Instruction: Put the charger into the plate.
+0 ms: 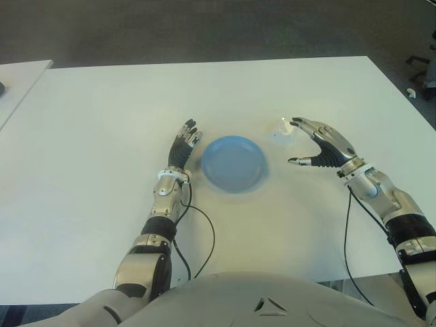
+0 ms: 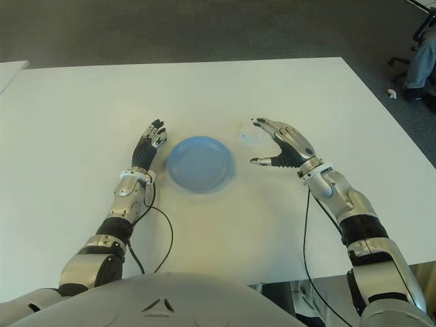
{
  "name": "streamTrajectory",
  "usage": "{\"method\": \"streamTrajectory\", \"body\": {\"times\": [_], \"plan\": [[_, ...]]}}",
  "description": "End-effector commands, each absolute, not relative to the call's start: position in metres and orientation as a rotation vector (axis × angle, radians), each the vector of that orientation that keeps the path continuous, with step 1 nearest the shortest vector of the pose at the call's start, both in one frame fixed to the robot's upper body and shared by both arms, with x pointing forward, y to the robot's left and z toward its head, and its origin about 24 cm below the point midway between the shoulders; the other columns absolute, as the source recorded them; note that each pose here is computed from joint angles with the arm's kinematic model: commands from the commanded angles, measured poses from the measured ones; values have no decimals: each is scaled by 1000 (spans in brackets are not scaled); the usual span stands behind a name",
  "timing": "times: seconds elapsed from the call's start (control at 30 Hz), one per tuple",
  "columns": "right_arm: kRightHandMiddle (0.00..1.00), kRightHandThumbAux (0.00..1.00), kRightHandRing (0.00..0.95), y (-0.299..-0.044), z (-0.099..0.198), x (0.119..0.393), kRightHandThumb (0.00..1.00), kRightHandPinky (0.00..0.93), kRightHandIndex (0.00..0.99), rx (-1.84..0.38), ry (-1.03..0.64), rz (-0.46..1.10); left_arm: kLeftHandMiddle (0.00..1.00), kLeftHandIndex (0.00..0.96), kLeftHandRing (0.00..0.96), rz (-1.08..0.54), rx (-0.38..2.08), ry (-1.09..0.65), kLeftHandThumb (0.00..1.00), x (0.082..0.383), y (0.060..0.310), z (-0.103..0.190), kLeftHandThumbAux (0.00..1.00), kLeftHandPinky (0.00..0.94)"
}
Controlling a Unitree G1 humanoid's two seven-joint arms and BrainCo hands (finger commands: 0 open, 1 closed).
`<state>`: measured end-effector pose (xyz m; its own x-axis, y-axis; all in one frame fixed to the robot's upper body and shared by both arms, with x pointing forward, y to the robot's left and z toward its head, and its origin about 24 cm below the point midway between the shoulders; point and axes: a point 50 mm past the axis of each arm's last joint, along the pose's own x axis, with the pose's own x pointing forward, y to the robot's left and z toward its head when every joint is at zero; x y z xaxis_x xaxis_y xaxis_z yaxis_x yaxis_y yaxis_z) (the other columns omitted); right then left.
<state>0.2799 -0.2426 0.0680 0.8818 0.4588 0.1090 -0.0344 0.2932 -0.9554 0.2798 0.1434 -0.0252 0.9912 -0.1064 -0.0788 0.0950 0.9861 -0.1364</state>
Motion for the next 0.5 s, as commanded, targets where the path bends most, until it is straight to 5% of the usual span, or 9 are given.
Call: {"method": "streamTrajectory", "body": {"times": [0.03,0.5], "plan": [[69,396,93,-241,69,283,44,0,0,-1241,-427,317,47,0,0,-94,-131,165,0,270,147,-39,533,0],[41,408,47,-235,76,309,83,0,0,-1282,-448,237,48,0,0,-97,-134,158,0,271,147,-39,541,0]]}}
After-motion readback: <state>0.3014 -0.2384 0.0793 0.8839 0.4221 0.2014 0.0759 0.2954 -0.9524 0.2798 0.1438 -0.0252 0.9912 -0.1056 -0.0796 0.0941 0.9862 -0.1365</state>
